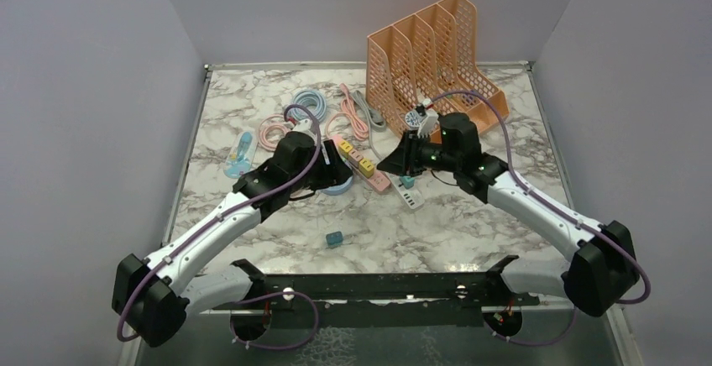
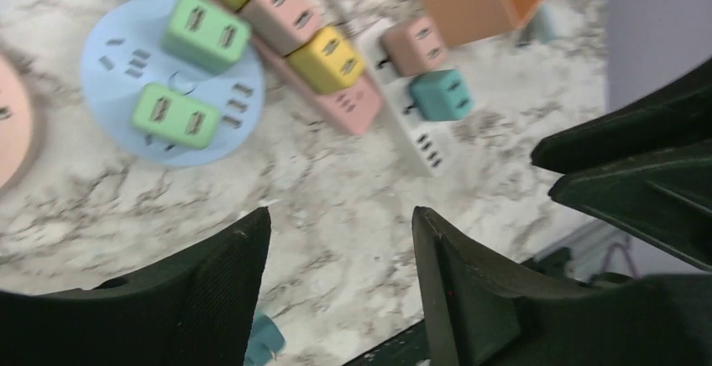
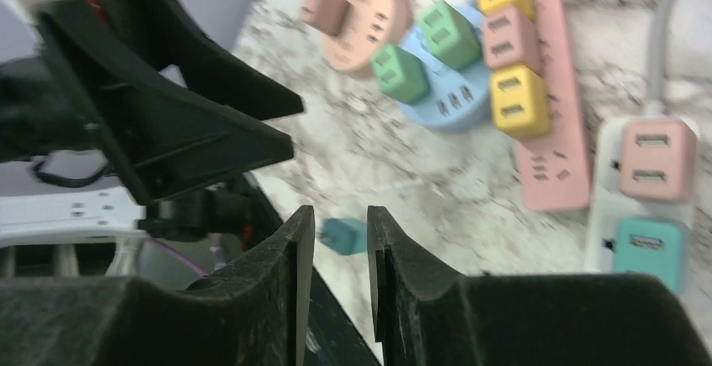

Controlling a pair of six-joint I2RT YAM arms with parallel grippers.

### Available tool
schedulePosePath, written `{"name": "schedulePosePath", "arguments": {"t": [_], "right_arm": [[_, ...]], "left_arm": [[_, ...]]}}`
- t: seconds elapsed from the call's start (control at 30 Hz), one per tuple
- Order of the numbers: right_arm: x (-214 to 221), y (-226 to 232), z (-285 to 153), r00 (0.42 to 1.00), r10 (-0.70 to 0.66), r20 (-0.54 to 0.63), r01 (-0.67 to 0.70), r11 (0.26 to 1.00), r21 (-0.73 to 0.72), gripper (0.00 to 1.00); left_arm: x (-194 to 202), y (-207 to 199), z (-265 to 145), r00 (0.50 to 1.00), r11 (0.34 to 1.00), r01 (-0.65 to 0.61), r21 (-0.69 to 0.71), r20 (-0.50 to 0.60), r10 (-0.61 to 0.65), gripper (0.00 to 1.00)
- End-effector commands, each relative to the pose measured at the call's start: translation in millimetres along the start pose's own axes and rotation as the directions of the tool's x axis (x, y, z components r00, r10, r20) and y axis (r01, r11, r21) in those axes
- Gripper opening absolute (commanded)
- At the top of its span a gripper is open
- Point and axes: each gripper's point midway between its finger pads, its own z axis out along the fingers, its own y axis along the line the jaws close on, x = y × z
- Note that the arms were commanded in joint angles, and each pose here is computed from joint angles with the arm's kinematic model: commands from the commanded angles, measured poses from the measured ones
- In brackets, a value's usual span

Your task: Insert the plug

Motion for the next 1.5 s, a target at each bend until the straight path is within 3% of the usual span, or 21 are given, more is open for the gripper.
{"name": "schedulePosePath", "arguments": {"t": [0.0,0.13,0.27,0.47,0.6,1.0,1.13,1.27,1.47], "right_arm": [[40.2,-43.7,4.8,0.985,-0.043,-0.168,0.077,0.977,0.199,0.33],[56.9,-48.3,12.4,0.972,-0.062,-0.227,0.121,0.959,0.257,0.42],[73.3,-45.1,20.5,0.961,-0.095,-0.261,0.169,0.946,0.276,0.46],[70.7,-48.0,19.1,0.985,-0.019,-0.172,0.075,0.943,0.324,0.47],[63.8,-53.5,17.4,0.994,0.014,-0.11,0.028,0.928,0.371,0.47],[61.3,-66.4,8.1,0.999,0.026,-0.031,-0.01,0.903,0.429,0.47],[61.0,-70.5,-2.0,1.0,0.027,0.007,-0.028,0.892,0.452,0.47],[61.3,-71.6,-11.4,0.999,0.026,0.039,-0.041,0.889,0.457,0.46],[63.9,-75.2,-22.6,0.998,0.022,0.059,-0.047,0.879,0.474,0.46]], "left_arm": [[32.1,64.8,0.9,0.991,0.958,-0.064,-0.279,-0.131,0.028,0.66],[57.0,88.0,-4.8,0.971,0.918,-0.068,-0.39,-0.238,-0.029,0.7],[77.5,88.8,-11.8,0.944,0.927,-0.083,-0.365,-0.326,-0.044,0.72],[109.2,92.6,-42.3,0.887,0.908,-0.041,-0.416,-0.433,-0.158,0.74],[130.3,88.9,-49.9,0.847,0.889,0.09,-0.449,-0.434,-0.306,0.75],[169.3,78.5,-38.9,0.739,0.802,0.251,-0.542,-0.427,-0.52,0.84],[178.2,80.0,-32.5,0.73,0.759,0.276,-0.59,-0.385,-0.565,0.84],[180.5,85.8,-21.6,0.741,0.729,0.279,-0.625,-0.343,-0.577,0.79],[186.4,84.3,-14.2,0.747,0.716,0.261,-0.647,-0.334,-0.574,0.52]]}}
